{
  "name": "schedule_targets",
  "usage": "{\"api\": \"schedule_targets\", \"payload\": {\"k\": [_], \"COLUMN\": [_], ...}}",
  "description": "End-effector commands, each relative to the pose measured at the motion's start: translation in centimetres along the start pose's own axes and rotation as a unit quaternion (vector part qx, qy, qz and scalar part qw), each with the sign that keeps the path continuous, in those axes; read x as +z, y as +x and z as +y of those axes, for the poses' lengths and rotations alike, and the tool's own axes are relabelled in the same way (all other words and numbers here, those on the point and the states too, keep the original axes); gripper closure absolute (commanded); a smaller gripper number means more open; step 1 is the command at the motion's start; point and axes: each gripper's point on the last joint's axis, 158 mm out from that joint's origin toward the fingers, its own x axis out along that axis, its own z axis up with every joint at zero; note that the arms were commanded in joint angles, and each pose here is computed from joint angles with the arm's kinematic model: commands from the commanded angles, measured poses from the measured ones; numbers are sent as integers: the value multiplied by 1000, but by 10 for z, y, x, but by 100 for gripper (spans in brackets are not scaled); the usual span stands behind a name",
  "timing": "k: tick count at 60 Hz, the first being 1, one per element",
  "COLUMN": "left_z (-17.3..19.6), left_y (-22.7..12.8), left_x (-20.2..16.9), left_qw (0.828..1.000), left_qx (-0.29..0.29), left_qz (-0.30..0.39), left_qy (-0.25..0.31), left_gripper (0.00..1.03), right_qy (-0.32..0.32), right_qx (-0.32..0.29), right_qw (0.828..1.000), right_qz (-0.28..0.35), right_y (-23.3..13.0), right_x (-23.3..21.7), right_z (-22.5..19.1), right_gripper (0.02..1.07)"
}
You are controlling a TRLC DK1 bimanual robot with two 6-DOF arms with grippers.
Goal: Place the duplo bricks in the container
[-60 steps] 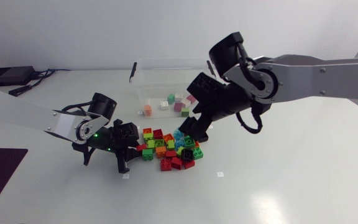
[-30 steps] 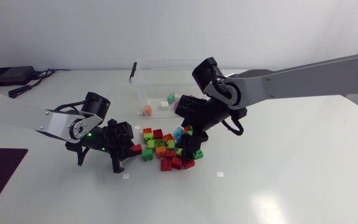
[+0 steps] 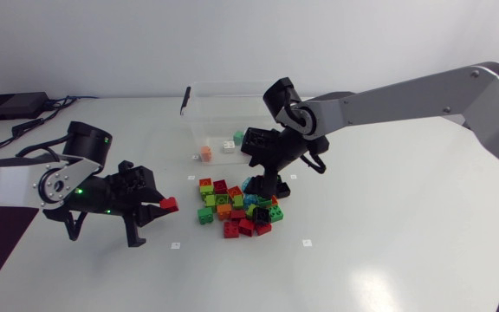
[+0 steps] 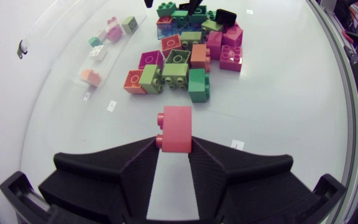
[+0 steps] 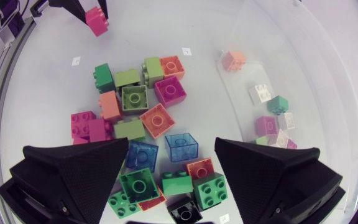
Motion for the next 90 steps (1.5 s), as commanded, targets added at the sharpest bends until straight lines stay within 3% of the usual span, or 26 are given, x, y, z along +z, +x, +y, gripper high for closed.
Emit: {"api": "schedule_targets", "payload": {"k": [1,22,49,60,90], "left_z": [-6,-6,-9,-10,-9], "left_y": [-8,-32,-49,-50,-51], "left_x": [-8,-3,8,8,10], "left_qw": [1000,1000,999,999,999], "left_qx": [-2,6,15,13,15], "left_qz": [-2,-18,-37,-40,-42], "left_qy": [6,6,10,10,12], "left_gripper": [71,71,71,71,71], "right_qy": [-16,-27,-32,-32,-6], "right_qx": [10,18,-14,-15,-12], "right_qw": [1000,999,999,999,998], "right_qz": [11,21,37,38,64], "right_y": [9,22,40,43,42], "right_x": [-8,-19,-36,-39,-39], "right_z": [-7,-17,-17,-17,-14], "right_gripper": [7,11,16,21,21]}}
